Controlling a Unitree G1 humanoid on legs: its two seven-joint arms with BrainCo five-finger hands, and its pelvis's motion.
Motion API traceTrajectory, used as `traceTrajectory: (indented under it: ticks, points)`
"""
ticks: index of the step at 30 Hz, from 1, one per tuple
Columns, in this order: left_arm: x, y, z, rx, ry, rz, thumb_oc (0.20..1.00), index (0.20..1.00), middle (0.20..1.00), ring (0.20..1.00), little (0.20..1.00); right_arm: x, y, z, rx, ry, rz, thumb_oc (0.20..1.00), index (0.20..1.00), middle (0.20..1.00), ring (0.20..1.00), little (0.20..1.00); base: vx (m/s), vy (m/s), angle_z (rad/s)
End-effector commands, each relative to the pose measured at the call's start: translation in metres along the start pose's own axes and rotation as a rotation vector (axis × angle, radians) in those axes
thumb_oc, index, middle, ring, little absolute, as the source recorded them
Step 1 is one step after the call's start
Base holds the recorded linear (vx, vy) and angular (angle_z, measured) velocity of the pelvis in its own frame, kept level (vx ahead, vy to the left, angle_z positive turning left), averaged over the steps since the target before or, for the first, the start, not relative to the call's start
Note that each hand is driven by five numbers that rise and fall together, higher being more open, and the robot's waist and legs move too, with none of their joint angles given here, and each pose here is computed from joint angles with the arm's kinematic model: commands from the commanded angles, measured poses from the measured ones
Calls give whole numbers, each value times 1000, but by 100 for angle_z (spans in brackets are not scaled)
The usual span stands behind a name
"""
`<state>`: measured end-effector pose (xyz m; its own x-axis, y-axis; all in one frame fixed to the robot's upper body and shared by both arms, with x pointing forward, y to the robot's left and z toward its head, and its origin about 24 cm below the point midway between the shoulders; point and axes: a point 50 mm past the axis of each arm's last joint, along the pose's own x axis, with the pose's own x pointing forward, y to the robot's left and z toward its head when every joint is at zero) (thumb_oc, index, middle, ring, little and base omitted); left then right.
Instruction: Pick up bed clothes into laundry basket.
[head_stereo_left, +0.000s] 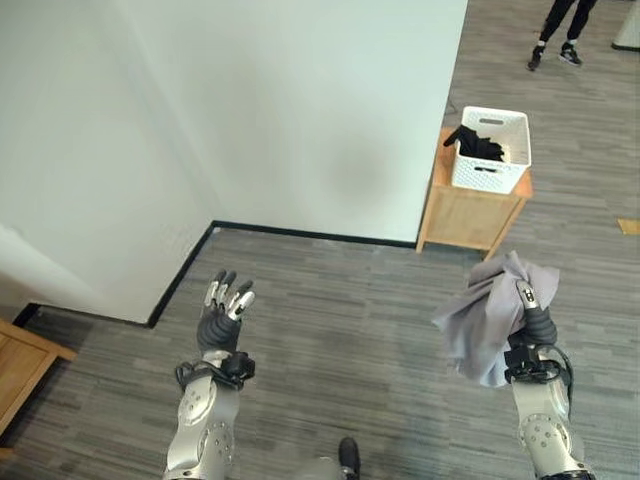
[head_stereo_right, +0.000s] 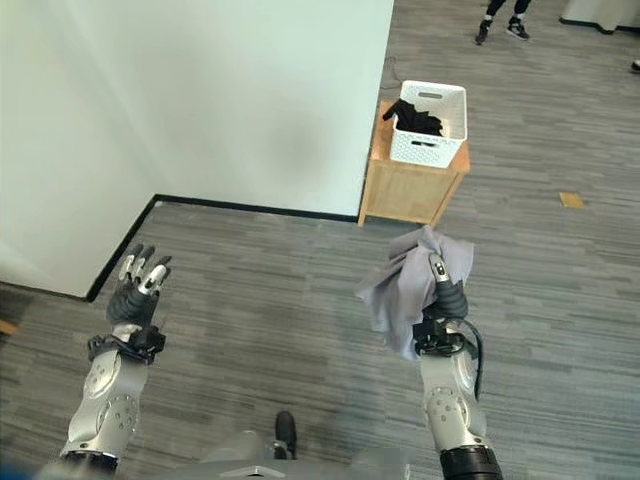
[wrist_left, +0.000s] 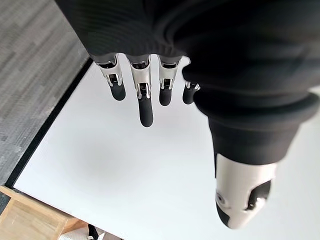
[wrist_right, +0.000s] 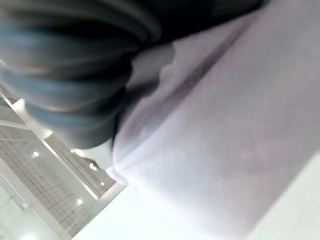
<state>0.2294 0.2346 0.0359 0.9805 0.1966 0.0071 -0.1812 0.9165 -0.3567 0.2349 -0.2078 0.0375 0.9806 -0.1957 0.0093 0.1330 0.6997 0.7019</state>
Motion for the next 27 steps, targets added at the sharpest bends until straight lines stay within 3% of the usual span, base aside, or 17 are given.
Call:
traceTrajectory:
  ticks: [1,6,14,27]
  points:
    - [4,-1,27,46,-116,-52,1000,1000,1000,1000,1000,12,20,20,-6,-107,124,200,200,200,200,200,240,-152,-10]
    - [18,-9,34,84,-150,-76,1000,1000,1000,1000,1000,6,13,27,-31,-138,90,200,200,200,200,200,468,-354,21]
    - [15,-19,14,-25,-80,-89,1000,1000,1000,1000,1000,20,19,44,-27,-198,123,200,200,200,200,200,446,-452,25]
    - [11,-14,14,5,-78,-76,1000,1000,1000,1000,1000,29,49,24,-35,-141,230,200,200,200,200,200,301,10,-52]
